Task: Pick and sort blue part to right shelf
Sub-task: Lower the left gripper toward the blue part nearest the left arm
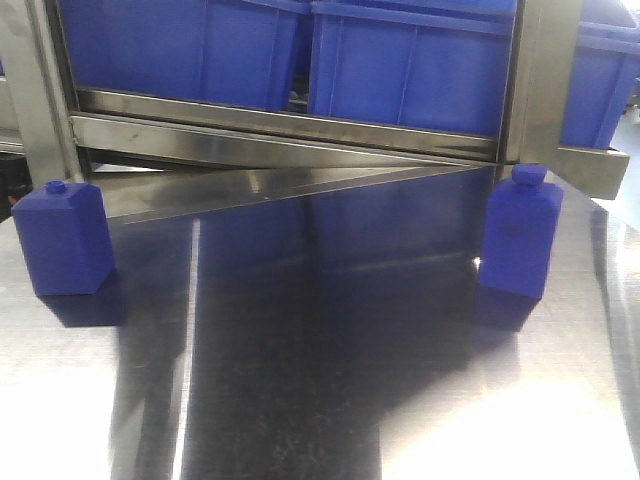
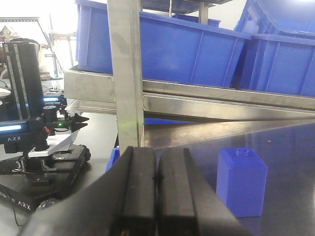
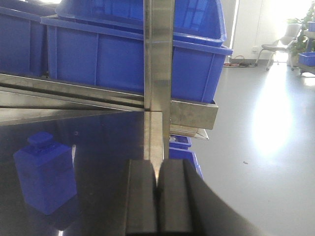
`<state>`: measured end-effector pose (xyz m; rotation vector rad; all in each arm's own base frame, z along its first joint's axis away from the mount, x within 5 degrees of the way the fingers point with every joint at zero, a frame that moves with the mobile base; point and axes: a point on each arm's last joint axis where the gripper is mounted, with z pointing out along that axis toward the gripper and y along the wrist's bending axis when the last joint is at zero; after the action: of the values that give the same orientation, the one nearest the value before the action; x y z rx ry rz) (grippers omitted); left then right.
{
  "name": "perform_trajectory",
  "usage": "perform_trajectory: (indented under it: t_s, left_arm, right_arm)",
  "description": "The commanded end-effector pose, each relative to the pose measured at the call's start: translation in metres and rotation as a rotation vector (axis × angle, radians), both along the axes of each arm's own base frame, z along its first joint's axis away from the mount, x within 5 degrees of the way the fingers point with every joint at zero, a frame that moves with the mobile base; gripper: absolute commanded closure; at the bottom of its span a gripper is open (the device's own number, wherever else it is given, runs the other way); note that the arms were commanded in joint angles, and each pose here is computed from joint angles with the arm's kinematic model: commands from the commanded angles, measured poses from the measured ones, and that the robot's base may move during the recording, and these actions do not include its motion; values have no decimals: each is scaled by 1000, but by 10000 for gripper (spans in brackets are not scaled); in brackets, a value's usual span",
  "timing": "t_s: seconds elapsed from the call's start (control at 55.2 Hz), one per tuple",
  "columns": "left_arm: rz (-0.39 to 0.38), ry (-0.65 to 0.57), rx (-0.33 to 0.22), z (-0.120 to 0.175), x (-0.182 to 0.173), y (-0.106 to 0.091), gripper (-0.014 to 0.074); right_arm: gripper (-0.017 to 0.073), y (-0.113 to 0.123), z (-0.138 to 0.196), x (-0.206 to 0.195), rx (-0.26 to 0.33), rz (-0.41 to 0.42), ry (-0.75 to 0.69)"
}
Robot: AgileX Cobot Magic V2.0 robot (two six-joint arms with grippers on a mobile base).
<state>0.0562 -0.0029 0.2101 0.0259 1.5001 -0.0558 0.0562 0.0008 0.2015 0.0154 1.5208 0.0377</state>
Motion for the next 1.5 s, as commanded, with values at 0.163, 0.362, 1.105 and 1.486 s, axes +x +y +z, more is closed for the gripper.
perform_trajectory:
  t_s: [0.163,0.362,1.105,1.486]
  left_arm:
    - [1,-78,-16,-1,-1,0,471]
    - [0,-103,-17,1,-2,0,471]
    - [-10,-23,-34,121,-15,0,384]
    - [-89,485,-135,168,56,-13,69]
  right_arm:
    - [501,-1,12,-2,-3,-8,-107]
    - [501,-1,12,-2,-3,-8,-107]
    - [501,-1,12,-2,-3,-8,-107]
    - [501,-1,12,-2,-3,-8,-107]
